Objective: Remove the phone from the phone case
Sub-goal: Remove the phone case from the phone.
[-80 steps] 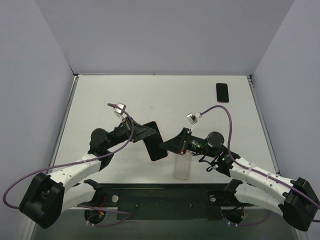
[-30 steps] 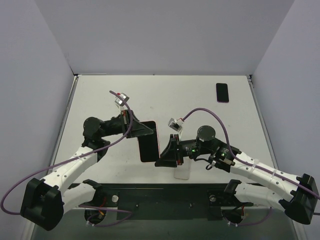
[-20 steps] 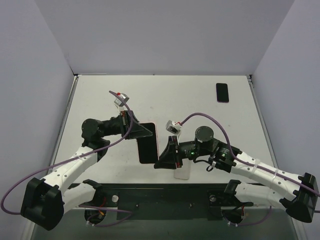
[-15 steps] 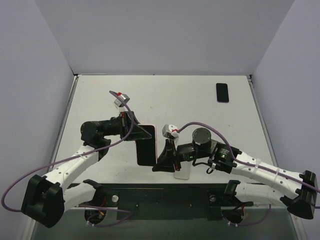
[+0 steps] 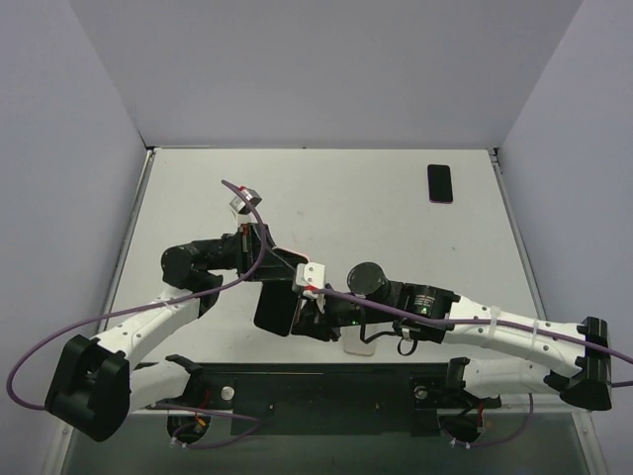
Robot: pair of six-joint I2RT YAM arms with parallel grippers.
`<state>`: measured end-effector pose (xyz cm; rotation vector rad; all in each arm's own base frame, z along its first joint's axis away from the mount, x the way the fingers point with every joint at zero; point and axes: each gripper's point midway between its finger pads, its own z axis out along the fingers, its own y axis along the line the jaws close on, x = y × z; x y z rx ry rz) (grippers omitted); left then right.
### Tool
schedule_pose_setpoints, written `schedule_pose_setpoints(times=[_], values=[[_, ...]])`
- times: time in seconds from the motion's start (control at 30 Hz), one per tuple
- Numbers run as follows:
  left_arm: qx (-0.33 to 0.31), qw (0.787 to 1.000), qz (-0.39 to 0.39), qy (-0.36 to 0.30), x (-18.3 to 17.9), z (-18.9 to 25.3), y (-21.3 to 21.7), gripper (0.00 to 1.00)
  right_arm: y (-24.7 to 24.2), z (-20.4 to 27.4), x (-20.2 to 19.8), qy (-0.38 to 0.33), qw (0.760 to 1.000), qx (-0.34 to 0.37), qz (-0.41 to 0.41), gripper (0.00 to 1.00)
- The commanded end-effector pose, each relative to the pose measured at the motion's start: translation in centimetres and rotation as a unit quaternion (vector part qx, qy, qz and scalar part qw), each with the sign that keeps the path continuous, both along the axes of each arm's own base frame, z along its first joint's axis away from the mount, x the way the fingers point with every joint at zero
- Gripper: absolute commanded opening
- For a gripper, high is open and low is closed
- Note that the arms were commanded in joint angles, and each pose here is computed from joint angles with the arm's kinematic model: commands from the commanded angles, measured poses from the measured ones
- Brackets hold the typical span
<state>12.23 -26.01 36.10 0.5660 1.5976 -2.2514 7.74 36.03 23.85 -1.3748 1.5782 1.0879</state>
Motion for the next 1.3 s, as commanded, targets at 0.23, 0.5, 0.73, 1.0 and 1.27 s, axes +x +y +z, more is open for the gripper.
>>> schedule_pose_setpoints(times=[0.23, 0.5, 0.73, 1.0, 1.27], values=[[-0.023, 0.980, 0.180, 0.085, 7.2, -0.6, 0.6, 0.00, -5.9, -0.7, 11.4, -0.035, 0.925, 0.029, -0.377, 0.15], [-0.008, 0.940, 0.326, 0.099, 12.4, -3.2, 3.6, 0.00, -6.6, -0.2, 8.4, 0.191, 0.909, 0.097, -0.358, 0.37], [-0.009, 0.922, 0.375, 0.094, 13.3, -3.9, 4.7, 0.00, -3.6, 6.1, 5.5, 0.358, 0.881, 0.207, -0.227, 0.36], [-0.031, 0.921, 0.373, 0.105, 12.7, -3.6, 5.0, 0.00, -1.6, 6.7, 6.6, 0.425, 0.846, 0.247, -0.204, 0.32], [-0.076, 0.913, 0.385, 0.113, 11.8, -2.8, 6.2, 0.00, -1.6, 5.3, 7.5, 0.426, 0.841, 0.245, -0.226, 0.33]])
